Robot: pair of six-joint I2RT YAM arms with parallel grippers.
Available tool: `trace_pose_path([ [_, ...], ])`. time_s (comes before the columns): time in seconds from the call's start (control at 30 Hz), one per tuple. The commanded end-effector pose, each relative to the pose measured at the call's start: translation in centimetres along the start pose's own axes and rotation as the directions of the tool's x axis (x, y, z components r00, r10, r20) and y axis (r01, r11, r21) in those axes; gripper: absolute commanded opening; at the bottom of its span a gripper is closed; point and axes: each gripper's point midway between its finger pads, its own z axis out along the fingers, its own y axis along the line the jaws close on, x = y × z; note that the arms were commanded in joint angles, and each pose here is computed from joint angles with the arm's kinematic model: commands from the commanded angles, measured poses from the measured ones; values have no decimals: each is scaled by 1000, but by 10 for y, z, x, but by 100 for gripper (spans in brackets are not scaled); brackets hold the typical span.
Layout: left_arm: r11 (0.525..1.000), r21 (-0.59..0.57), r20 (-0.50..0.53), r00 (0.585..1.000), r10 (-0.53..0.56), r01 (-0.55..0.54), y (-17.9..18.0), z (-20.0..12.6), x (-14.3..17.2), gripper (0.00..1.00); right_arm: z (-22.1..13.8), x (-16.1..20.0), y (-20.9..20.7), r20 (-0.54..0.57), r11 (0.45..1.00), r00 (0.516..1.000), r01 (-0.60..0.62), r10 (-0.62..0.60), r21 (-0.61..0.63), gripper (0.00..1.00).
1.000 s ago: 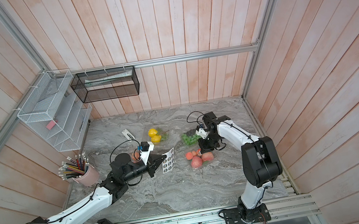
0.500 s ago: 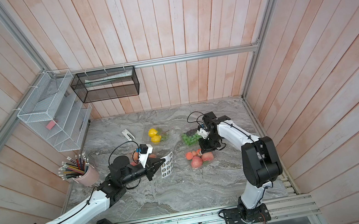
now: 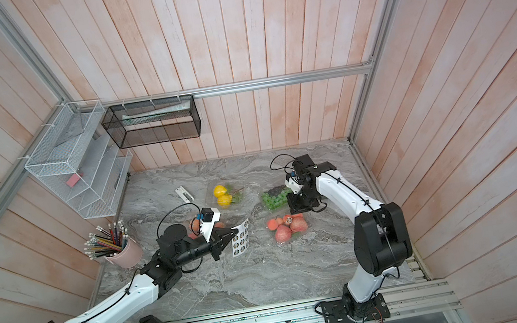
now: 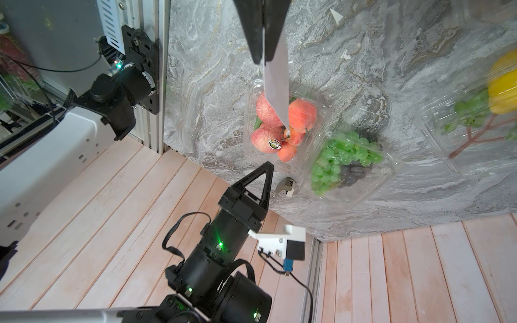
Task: Label fruit boxes
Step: Stick the label on the fruit box.
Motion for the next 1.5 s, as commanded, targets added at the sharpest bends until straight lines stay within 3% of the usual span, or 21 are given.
trace_pose_path([
  [0.0, 1000, -8, 0, 1000, 15, -15, 2, 2, -3, 0, -11, 2, 6, 3, 1000, 1000, -1, 1, 13, 5],
  [0.07, 1000, -7, -1, 1000, 13, -13, 2, 2, -3, 0, -8, 3, 9, -6, 1000, 1000, 5, -5, 12, 0],
  [0.77, 999, 14, -28, 999, -30, 30, 1, 7, 2, 0, 39, 24, 5, -115, 999, 993, 15, -10, 40, 0],
  [1.23, 999, 12, -29, 999, -32, 32, -1, 3, 3, 0, 53, 32, -9, -134, 995, 991, 7, 6, 98, 6],
  [1.47, 1000, 4, -28, 999, -30, 30, 0, 2, 4, 0, 52, 29, -9, -127, 990, 992, 22, -5, 137, 16],
])
